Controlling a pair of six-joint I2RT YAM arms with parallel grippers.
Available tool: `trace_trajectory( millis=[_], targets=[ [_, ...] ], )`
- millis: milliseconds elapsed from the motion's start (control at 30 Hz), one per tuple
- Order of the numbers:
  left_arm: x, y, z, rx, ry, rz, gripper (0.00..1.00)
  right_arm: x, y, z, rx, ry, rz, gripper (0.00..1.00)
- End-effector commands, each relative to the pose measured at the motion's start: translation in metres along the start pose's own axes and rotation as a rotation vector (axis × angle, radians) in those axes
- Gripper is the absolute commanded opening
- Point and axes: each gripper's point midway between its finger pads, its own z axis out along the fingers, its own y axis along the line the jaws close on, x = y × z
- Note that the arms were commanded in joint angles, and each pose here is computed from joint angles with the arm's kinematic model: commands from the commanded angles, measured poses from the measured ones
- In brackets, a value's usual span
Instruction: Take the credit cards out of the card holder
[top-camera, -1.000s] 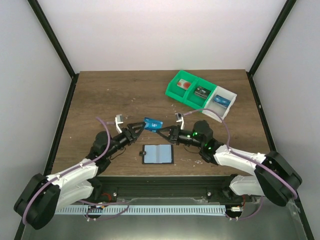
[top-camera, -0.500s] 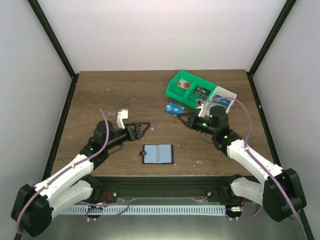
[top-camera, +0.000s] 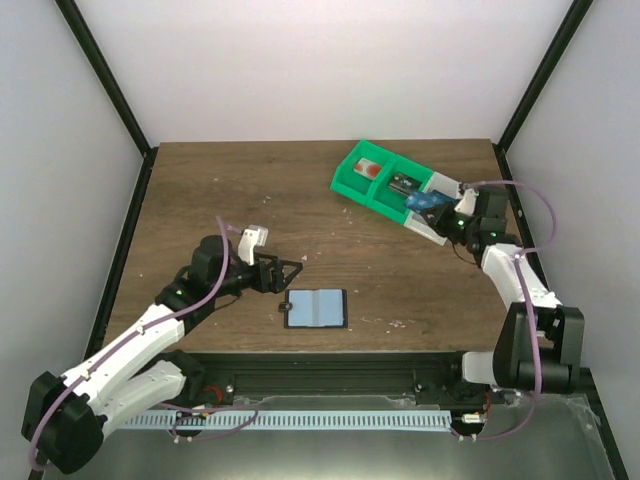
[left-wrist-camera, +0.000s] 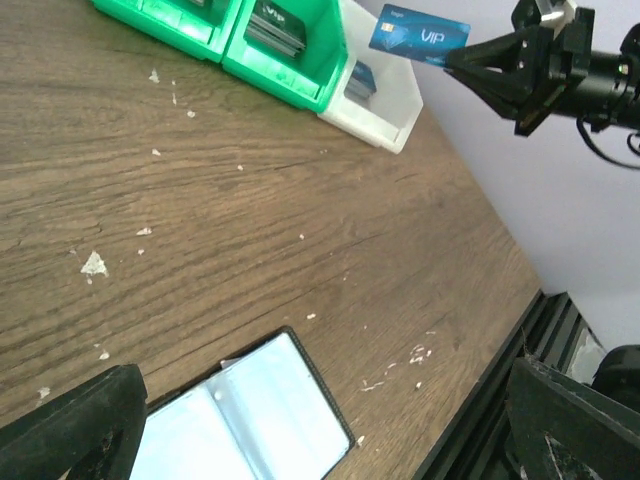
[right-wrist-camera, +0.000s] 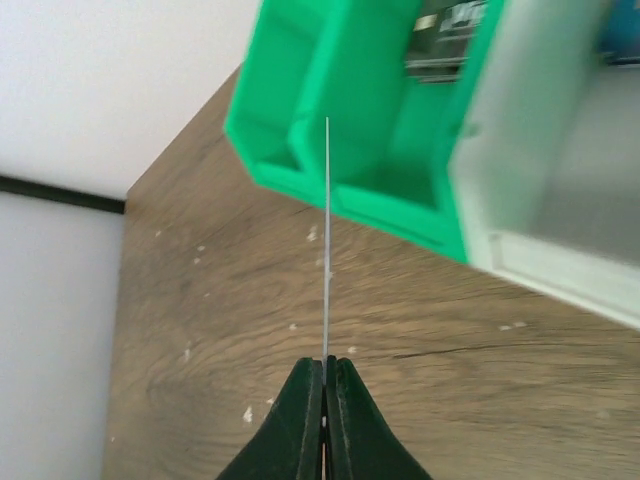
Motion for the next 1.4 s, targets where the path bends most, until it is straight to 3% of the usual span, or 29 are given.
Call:
trace_trajectory(
  millis=[0, 333, 1367],
  targets=[
    [-0.005, -0.009, -0.006, 0.014, 0.005, 0.068, 1.00, -0.025, -0.026, -0.010, 0.073, 0.002, 0.009, 0.01],
    [-0.005, -0.004, -0.009, -0.027, 0.018, 0.104, 1.00, -0.069, -0.072, -0.002, 0.240, -0.024, 0.050, 0.00],
    [-0.011, -0.005, -0.024, -0.050, -0.046, 0.121, 1.00, -0.098, -0.117, 0.046, 0.273, 0.025, 0.189, 0.01]
  ],
)
